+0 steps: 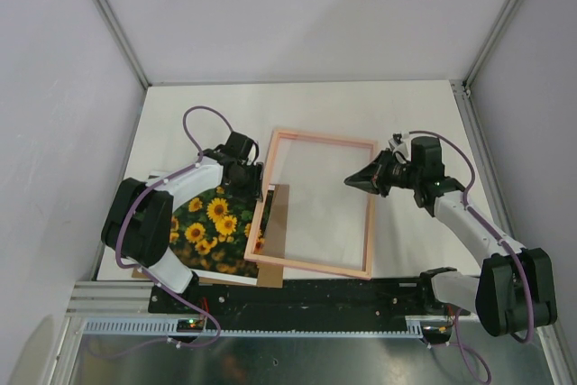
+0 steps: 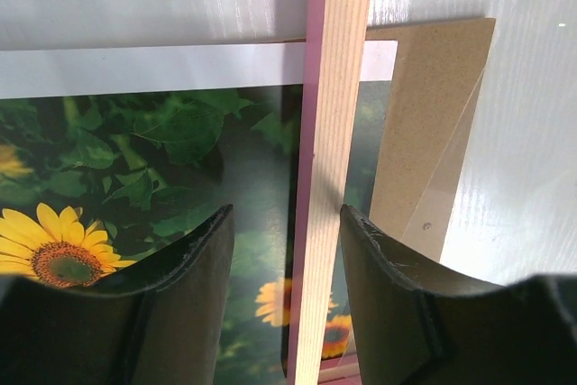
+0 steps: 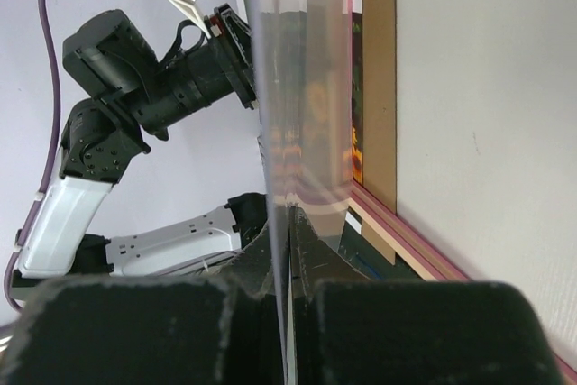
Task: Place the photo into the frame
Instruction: Place the glass panel at the frame body.
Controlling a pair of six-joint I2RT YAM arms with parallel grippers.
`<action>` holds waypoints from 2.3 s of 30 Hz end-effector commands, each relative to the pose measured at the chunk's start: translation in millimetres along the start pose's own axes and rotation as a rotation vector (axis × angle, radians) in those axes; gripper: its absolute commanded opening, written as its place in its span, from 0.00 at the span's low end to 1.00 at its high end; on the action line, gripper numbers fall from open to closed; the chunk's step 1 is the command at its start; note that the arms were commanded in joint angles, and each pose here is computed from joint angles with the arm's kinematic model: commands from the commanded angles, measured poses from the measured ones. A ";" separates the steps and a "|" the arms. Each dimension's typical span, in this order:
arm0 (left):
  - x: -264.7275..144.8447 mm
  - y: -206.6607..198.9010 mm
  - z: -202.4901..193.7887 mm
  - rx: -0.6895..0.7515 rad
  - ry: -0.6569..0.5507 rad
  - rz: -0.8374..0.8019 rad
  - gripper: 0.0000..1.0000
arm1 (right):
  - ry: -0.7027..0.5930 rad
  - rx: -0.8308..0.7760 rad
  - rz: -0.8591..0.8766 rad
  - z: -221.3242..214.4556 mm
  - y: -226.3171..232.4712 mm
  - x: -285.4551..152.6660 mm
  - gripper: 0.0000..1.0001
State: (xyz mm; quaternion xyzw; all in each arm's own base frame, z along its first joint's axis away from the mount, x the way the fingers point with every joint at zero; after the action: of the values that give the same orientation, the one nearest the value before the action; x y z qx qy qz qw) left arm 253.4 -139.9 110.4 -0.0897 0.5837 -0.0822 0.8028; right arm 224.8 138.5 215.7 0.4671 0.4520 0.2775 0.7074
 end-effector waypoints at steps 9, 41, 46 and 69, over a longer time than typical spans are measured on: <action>-5.6 -4.7 1.2 0.025 -0.028 -0.040 0.55 | -0.021 -0.079 0.069 4.8 25.3 -1.1 0.00; -8.8 -7.2 0.3 0.035 -0.030 -0.062 0.54 | -0.041 -0.084 0.098 7.2 32.4 9.9 0.00; -9.2 -7.5 0.1 0.036 -0.029 -0.065 0.54 | -0.037 -0.085 0.095 6.6 31.7 12.7 0.00; -8.2 -8.8 -0.4 0.041 -0.021 -0.076 0.54 | -0.003 -0.107 0.063 4.7 20.1 24.8 0.00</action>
State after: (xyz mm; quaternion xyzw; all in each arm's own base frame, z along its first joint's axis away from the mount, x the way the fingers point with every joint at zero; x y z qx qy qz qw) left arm 250.0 -143.9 109.8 -0.0961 0.5894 -0.1024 0.7956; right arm 233.6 160.4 211.1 0.4585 0.4470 0.2917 0.7105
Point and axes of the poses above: each gripper's point midway between its finger pads, its own x axis out along the fingers, its own y axis along the line the jaws close on, z = x × y, the point moved 8 cm from there along -x, back along the fingers, and after that the axes turned 5 degrees about -x, right-handed, at the moved point
